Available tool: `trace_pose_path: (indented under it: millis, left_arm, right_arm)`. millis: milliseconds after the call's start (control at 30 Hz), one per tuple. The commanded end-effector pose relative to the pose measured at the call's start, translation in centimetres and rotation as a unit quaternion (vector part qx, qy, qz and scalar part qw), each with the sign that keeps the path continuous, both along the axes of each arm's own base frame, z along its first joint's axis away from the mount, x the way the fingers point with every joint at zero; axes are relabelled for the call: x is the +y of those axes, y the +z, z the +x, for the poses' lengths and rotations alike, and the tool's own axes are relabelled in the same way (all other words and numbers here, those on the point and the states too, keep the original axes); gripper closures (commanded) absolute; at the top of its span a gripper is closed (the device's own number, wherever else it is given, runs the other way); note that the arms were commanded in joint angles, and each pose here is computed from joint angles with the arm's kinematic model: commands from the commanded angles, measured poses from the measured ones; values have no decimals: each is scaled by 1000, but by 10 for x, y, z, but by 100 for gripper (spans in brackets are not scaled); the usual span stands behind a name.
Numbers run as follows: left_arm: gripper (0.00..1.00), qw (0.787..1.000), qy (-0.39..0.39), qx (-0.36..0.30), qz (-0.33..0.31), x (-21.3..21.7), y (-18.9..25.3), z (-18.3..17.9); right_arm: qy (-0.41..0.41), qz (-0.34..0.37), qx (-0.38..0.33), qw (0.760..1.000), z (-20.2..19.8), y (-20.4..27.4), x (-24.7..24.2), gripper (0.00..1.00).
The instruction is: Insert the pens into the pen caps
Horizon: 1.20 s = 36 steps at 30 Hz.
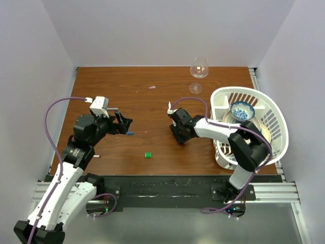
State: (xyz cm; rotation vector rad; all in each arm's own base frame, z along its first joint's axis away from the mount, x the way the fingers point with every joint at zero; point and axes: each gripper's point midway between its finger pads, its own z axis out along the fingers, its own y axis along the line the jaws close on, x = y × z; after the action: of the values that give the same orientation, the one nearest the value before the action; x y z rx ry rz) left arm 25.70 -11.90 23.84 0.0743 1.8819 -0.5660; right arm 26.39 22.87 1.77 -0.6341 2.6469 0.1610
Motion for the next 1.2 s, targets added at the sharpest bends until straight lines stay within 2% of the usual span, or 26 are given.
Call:
trace_pose_path:
  millis: [0,100,267,400,533,633,967,1167]
  left_arm:
    - [4,997,-15,-14,-77,-16,19,-3]
    - [4,995,-20,6,-95,-21,8,-3]
    - [6,994,-18,31,-106,-25,2,0]
    - [8,990,-8,60,-131,-29,-8,4]
    - [18,983,-28,76,-163,-41,-19,5]
    - [20,980,-28,102,-170,-46,-29,11]
    - [20,971,-86,102,-201,-83,-38,23]
    - [20,969,-99,107,-201,-94,-47,27]
  right_arm:
    - [6,12,8,1000,-4,-7,4,65]
    - [7,15,1,1000,-4,-5,3,76]
    - [0,29,4,1000,-6,-7,7,76]
    - [-7,42,-9,999,-4,0,8,81]
    - [-6,110,-39,993,1,35,27,84]
    - [-8,149,-49,988,1,50,38,85]
    - [11,261,-68,963,-9,113,87,88]
    - [17,300,-80,951,-12,141,107,88]
